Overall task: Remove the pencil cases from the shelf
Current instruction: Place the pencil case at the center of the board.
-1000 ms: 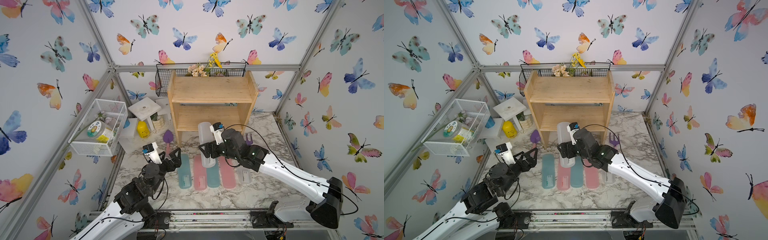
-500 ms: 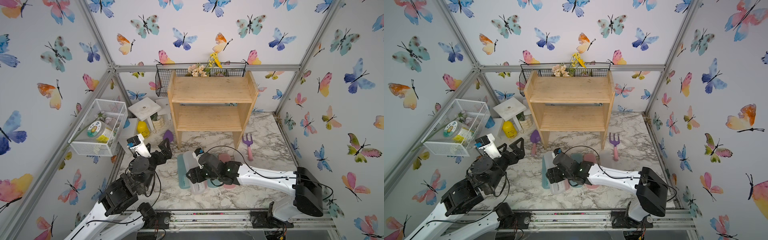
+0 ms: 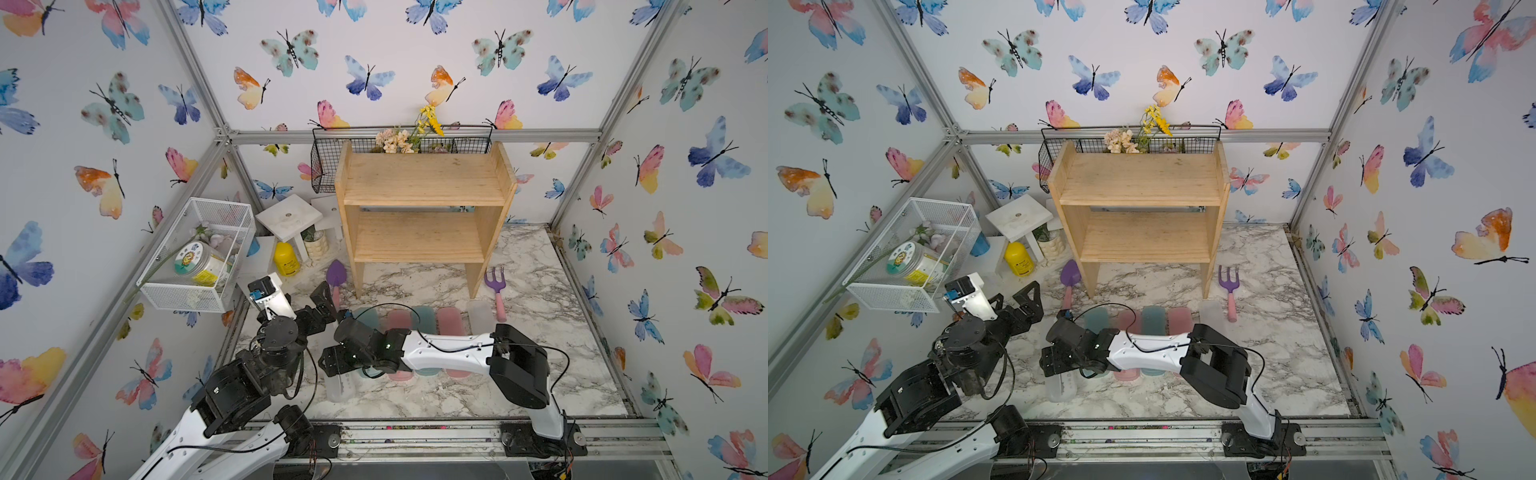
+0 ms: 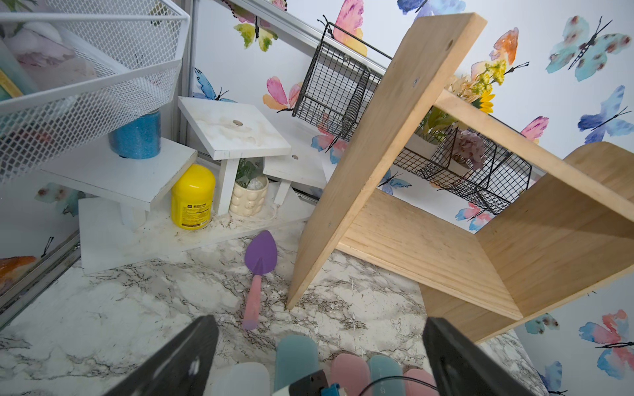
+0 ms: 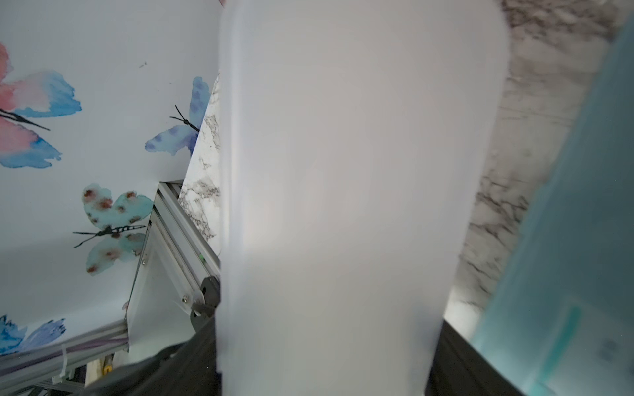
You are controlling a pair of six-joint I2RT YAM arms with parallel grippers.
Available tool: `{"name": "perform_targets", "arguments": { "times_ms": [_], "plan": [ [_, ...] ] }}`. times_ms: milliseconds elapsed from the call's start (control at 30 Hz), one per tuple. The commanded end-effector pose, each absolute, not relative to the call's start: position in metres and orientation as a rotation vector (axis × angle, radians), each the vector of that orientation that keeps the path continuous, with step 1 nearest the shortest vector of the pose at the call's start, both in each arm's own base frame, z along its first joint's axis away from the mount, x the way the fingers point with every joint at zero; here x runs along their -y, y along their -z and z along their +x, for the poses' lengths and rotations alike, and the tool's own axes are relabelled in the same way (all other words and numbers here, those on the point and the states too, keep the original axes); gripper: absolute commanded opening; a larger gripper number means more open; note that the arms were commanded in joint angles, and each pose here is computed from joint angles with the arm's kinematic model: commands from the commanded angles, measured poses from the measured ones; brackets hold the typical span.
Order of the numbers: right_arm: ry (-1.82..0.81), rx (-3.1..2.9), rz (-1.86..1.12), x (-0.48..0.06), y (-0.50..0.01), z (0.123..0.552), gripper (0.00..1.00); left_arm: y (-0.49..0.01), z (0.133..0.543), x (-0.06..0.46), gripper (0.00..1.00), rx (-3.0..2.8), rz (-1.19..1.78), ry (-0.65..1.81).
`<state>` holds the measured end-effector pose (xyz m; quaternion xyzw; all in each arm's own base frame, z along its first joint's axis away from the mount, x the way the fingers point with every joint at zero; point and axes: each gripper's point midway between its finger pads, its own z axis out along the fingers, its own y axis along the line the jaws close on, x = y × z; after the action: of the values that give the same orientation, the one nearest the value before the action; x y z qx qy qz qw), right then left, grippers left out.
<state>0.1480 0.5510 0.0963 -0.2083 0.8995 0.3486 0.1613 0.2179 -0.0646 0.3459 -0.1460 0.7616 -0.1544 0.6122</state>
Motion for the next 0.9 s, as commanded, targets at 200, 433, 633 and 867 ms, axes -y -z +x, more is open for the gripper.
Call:
{"name": "perform_targets", "arguments": {
  "times_ms": [200,433,633,867],
  "plan": [
    [-0.901,-2.646,-0.471,-0.575,-0.069,0.162,0.68,-0.328,0.216,0.061,0.99,-1.780,-0.357,0.347],
    [-0.815,-2.676,-0.384,-0.572,-0.058,0.172,0.70,-0.319,0.215,0.063,0.99,-1.792,-0.365,0.361],
    [-0.728,-2.664,-0.335,-0.560,-0.048,0.180,0.70,-0.319,0.214,0.064,0.99,-1.792,-0.362,0.381],
    [-0.677,-2.637,-0.313,-0.553,-0.044,0.195,0.71,-0.314,0.214,0.068,0.99,-1.809,-0.355,0.395]
  ]
}}
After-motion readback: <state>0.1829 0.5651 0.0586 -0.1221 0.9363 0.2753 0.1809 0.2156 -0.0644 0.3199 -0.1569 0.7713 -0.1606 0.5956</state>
